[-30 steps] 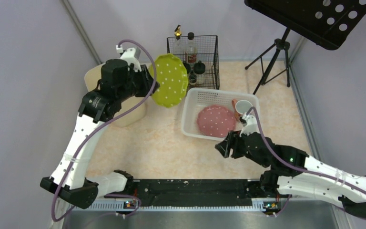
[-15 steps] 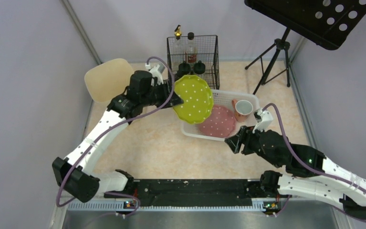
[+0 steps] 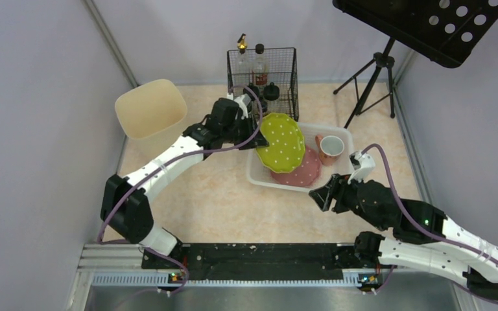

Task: Clear the kitchen counter

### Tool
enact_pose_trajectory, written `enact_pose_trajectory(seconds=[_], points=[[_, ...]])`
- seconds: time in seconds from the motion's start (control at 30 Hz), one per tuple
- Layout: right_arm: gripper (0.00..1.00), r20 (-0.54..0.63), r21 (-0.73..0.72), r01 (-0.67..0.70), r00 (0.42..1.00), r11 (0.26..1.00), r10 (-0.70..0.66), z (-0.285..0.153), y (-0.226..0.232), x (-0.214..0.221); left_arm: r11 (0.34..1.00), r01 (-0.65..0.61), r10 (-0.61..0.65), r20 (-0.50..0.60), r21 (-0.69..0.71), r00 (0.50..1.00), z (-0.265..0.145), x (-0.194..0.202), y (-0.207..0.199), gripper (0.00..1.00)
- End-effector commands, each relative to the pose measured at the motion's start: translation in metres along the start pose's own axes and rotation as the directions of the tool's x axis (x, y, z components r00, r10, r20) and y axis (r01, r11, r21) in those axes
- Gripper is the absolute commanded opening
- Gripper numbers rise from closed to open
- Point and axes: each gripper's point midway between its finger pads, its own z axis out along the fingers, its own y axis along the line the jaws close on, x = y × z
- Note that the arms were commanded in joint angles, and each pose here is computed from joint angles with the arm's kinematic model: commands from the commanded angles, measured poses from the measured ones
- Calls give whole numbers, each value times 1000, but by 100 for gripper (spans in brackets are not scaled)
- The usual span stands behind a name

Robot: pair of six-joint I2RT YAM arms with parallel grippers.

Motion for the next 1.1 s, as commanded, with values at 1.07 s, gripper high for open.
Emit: enact_pose_trajectory(seconds=[1.07], points=[[60,-38,-24,-46,998,999,45,-3,-16,29,983,77,-52,-149,167,987,123,30,-8,0]])
